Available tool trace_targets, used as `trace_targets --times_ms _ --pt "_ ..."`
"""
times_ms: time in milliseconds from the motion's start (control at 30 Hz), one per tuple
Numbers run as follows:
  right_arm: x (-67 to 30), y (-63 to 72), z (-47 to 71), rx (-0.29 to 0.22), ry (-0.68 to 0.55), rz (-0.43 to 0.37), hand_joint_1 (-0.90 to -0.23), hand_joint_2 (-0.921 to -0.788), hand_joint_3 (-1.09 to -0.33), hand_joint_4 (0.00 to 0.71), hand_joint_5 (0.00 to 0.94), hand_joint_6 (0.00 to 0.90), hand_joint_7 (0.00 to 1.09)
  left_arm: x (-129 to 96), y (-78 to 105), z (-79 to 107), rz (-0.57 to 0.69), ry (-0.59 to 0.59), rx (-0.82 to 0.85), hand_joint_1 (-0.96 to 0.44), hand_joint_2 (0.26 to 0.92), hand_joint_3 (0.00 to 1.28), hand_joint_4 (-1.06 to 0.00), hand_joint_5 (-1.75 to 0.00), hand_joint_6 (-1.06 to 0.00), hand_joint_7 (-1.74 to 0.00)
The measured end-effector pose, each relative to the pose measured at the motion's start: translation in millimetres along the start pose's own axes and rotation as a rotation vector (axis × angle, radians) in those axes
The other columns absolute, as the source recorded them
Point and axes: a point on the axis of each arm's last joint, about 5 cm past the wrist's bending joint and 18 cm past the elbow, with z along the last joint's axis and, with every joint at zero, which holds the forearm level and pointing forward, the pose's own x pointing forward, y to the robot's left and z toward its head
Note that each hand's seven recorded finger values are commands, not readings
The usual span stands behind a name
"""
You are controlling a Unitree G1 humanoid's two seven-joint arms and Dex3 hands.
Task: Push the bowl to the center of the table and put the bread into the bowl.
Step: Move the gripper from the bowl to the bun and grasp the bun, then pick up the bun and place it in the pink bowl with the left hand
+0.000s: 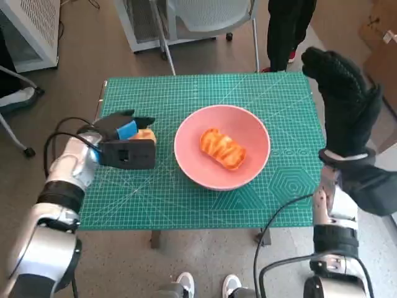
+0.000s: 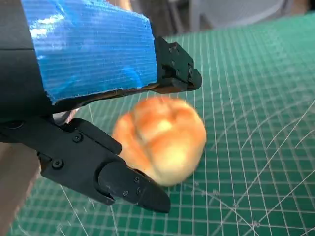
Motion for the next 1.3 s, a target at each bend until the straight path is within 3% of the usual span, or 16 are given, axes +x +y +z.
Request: trace_targets --times_ms 133,200,233,333,433,467,600,867,1033,1300 --pt "0.0 -0.6 1.6 -0.004 -0.009 -0.007 -0.432 -0.921 -0.497 0.364 0.000 0.460 0.01 2.4 -3.7 3.1 -0.003 0.032 0.025 -0.12 0.814 0.01 -0.35 -0.04 -0.48 -0.05" --pt "-0.4 -0.7 2.1 -0.006 -0.011 -0.010 -0.433 -0.921 -0.498 0.365 0.001 0.465 0.01 3.0 -4.2 3.7 -0.001 0.048 0.047 -0.08 0.834 0.01 -0.52 -0.10 -0.54 -0.07" --pt "-0.9 -0.8 2.2 -0.006 -0.011 -0.013 -0.434 -0.921 -0.498 0.366 0.002 0.467 0.02 3.3 -4.5 3.8 0.000 0.055 0.058 0.08 0.865 0.05 -0.56 -0.52 -0.59 -0.09" --pt "-2.8 -1.1 2.3 -0.008 -0.009 -0.019 -0.434 -0.921 -0.499 0.368 0.002 0.470 0.02 3.6 -5.3 3.9 0.007 0.066 0.089 0.27 0.903 0.10 -0.60 -1.04 -0.70 -0.14" --pt "-4.2 -1.1 2.5 -0.012 -0.007 -0.025 -0.434 -0.921 -0.500 0.368 0.002 0.470 0.02 3.7 -6.1 4.1 0.015 0.066 0.114 0.09 0.915 0.13 -0.61 -1.24 -0.59 -0.83" --pt "-4.5 -1.1 2.8 -0.014 -0.008 -0.026 -0.434 -0.921 -0.500 0.368 0.002 0.470 0.02 3.7 -6.3 4.1 0.020 0.064 0.119 0.06 0.917 0.13 -0.60 -1.26 -0.59 -0.96" --pt "-5.4 -1.0 3.8 -0.023 -0.010 -0.027 -0.433 -0.921 -0.501 0.368 0.002 0.470 0.02 3.3 -5.7 3.5 0.033 0.047 0.133 0.02 0.920 0.13 -0.56 -1.29 -0.61 -1.13" --pt "-5.8 -0.8 6.0 -0.031 -0.020 -0.031 -0.433 -0.921 -0.501 0.368 0.001 0.470 0.01 0.7 3.8 2.0 0.053 -0.008 0.134 0.00 0.921 0.14 -0.57 -1.31 -0.60 -1.18" --pt "-6.2 -0.9 6.7 -0.032 -0.023 -0.031 -0.435 -0.921 -0.499 0.368 0.001 0.471 0.01 -3.8 24.2 8.0 0.123 -0.090 0.120 0.00 0.921 0.12 -0.60 -1.22 -0.59 -1.23" --pt "-5.6 -0.6 7.0 -0.029 -0.027 -0.031 -0.438 -0.921 -0.496 0.370 0.002 0.471 0.01 -20.5 62.6 30.1 0.333 -0.265 0.097 0.00 0.920 0.05 -0.72 -1.08 -0.64 -1.21"
